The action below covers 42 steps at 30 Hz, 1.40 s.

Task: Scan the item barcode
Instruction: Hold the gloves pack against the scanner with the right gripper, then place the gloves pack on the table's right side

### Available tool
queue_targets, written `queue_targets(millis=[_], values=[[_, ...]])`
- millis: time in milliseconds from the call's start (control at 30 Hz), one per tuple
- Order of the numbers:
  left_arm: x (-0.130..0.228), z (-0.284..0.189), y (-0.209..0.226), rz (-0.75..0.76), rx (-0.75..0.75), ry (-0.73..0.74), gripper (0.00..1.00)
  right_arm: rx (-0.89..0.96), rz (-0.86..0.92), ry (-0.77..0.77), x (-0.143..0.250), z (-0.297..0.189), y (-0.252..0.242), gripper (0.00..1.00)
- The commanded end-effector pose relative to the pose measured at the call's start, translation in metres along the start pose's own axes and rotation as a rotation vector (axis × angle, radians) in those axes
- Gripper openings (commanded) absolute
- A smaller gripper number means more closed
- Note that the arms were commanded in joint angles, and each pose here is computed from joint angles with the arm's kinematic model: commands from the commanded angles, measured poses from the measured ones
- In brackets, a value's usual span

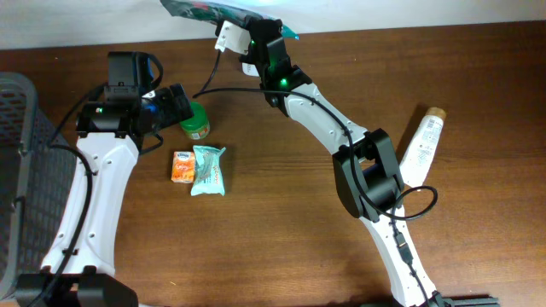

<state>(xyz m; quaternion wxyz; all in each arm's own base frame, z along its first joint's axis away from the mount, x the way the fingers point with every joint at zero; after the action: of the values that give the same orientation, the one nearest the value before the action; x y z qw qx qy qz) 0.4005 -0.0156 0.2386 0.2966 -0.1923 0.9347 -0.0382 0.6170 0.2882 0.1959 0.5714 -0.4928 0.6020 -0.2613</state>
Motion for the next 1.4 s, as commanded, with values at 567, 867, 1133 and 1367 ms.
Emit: queue_targets(millis=[567,867,1133,1367], values=[[-0.009,-0.012,-0.001,-0.004,0.008,-0.038,0.99,-0.560,1.200,0.252,0.018,-0.238,-0.150,0.04],[-0.008,-0.012,-0.001,-0.004,0.008,-0.037,0.99,-0.544,1.490,1.065,0.237,-0.294,-0.104,0.04],[-0.008,-0.012,-0.001,-0.003,0.008,-0.037,0.99,-0.536,1.580,1.325,0.338,-0.302,-0.018,0.04],[-0.008,-0.012,-0.001,-0.004,0.008,-0.037,0.99,-0.514,1.597,1.414,0.365,-0.320,0.007,0.50]])
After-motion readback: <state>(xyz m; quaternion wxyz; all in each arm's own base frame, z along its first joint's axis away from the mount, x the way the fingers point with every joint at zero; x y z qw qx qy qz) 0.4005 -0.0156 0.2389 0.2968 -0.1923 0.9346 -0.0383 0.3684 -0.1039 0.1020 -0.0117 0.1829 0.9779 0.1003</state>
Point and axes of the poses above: each gripper's point midway between its finger pads, its own z axis out along the fingers, its own y axis along the line the jaws close on, x = y × z, the point moved 4 cm from there along -z, back along the fingers, and after that the axes turned 5 degrees about -z, right-handed, at the moved point
